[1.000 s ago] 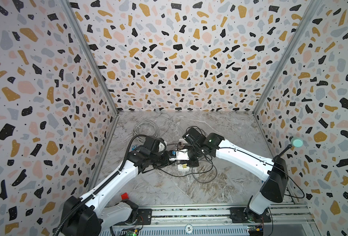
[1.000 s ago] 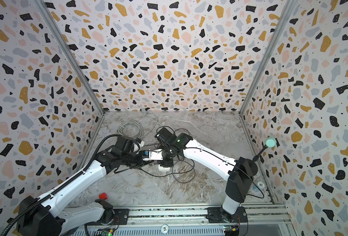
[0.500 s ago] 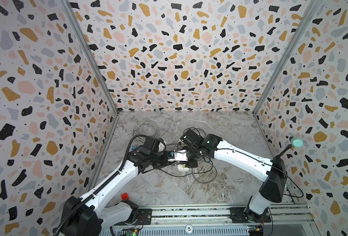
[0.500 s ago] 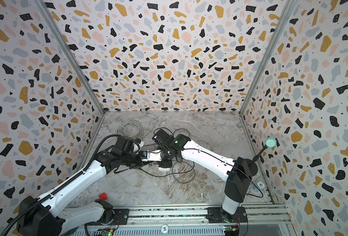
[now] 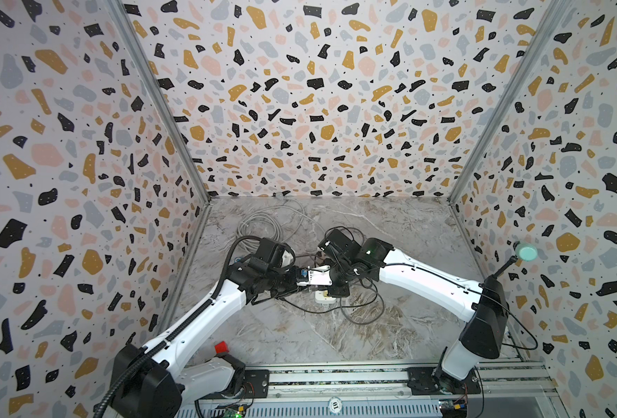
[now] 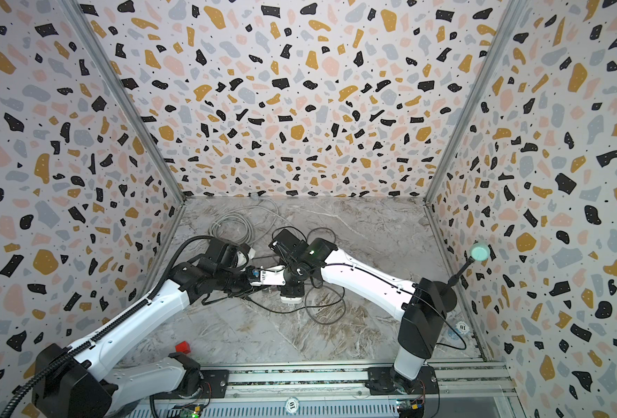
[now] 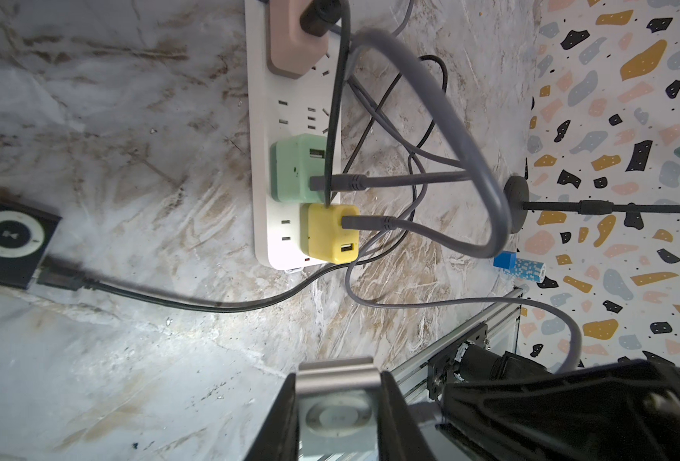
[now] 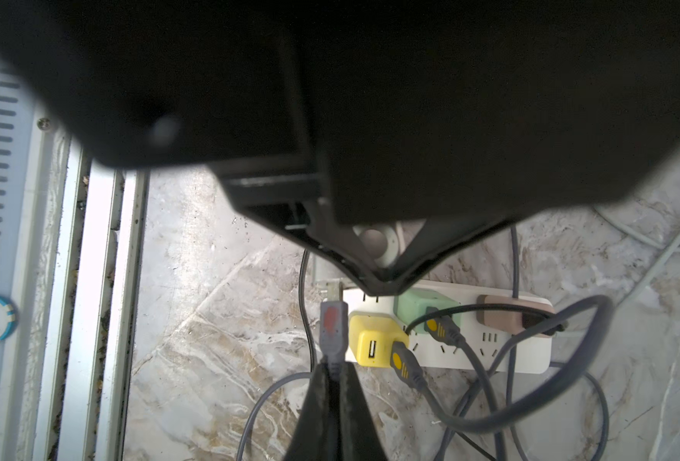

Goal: Charge mp3
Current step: Insert the charging cable into the MP3 player.

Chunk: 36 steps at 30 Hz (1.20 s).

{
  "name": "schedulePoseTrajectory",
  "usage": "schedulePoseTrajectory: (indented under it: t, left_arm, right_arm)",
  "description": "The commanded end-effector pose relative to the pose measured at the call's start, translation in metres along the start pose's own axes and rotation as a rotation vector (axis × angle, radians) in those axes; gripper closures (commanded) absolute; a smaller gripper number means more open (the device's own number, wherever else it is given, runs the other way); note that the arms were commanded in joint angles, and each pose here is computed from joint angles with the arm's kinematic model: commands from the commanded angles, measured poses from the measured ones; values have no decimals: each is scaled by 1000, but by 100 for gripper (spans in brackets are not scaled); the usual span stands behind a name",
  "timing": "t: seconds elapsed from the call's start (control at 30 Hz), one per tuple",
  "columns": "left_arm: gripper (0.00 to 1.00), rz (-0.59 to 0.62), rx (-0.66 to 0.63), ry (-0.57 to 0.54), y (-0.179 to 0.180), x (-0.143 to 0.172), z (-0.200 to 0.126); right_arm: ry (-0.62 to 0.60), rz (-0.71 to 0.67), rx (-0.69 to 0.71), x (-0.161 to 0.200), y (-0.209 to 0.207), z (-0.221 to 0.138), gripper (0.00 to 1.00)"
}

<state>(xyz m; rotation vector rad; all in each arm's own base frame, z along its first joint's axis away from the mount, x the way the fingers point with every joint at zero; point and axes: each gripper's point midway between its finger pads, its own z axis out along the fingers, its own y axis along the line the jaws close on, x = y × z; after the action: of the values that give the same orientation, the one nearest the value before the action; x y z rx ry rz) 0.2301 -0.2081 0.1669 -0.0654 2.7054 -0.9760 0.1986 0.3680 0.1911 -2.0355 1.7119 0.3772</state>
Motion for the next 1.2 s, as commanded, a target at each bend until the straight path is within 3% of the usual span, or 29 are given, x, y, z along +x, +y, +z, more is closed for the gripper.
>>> schedulePoseTrajectory:
  t: [0.0,0.13,0.77,1.17]
  left_arm:
    - [100,66,87,-25,-29,-8,-12]
    - [100,72,73,-29,-30,-12,-14]
    - [100,60,99,-33,-38,-17,-13]
    - [100,49,177,-53,-52,-21,-15]
  right_arm:
    - [33,-4,1,5,1,2,100]
    - [42,-5,1,6,1,3,100]
    - [-156,38,101,-47,-28,-1,100]
    - [-188,67,113,-42,-22,3,100]
